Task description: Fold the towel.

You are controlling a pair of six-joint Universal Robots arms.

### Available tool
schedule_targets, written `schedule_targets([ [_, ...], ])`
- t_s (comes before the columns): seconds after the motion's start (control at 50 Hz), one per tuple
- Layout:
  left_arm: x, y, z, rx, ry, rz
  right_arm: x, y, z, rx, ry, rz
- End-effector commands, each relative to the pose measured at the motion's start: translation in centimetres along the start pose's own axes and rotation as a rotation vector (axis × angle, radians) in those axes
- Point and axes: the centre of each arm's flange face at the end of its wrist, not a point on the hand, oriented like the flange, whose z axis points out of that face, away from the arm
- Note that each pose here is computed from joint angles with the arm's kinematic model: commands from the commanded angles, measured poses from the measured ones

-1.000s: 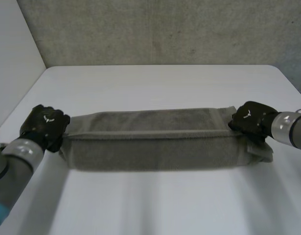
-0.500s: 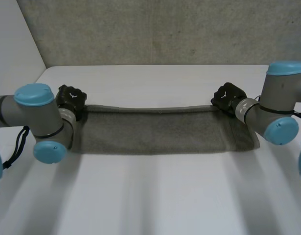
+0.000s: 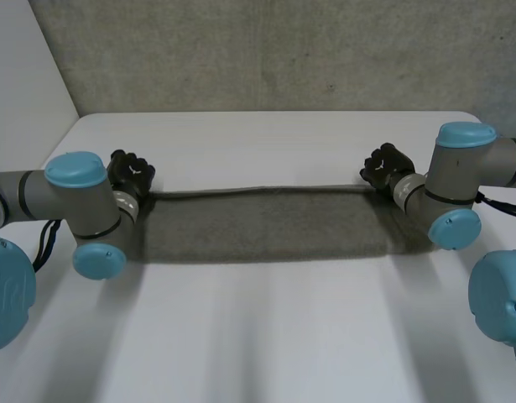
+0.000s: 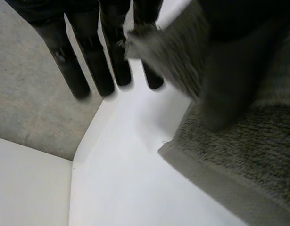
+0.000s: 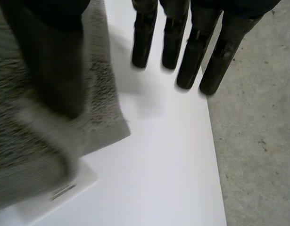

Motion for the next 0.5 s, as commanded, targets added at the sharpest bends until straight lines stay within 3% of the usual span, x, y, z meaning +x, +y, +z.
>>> schedule_targets([
  [0.02,-1.3,-0.9,0.0,0.003,-0.047,-0.007,1.9,-0.2,-0.2,0.003,0.049,0.007],
  [0.24,-3.6,-3.1,-0.2,0.052,-0.102,-0.021,4.9,-1.2,-1.0,0.010,0.113,0.077],
  [0.38,-5.4,-4.2,-1.2,0.059,-0.121,-0.030,9.5,-1.3,-3.0,0.029,0.194,0.293],
  [0.5,-6.9,-4.5,-2.2,0.054,-0.136,-0.045,12.1,-1.3,-4.3,0.038,0.243,0.365],
])
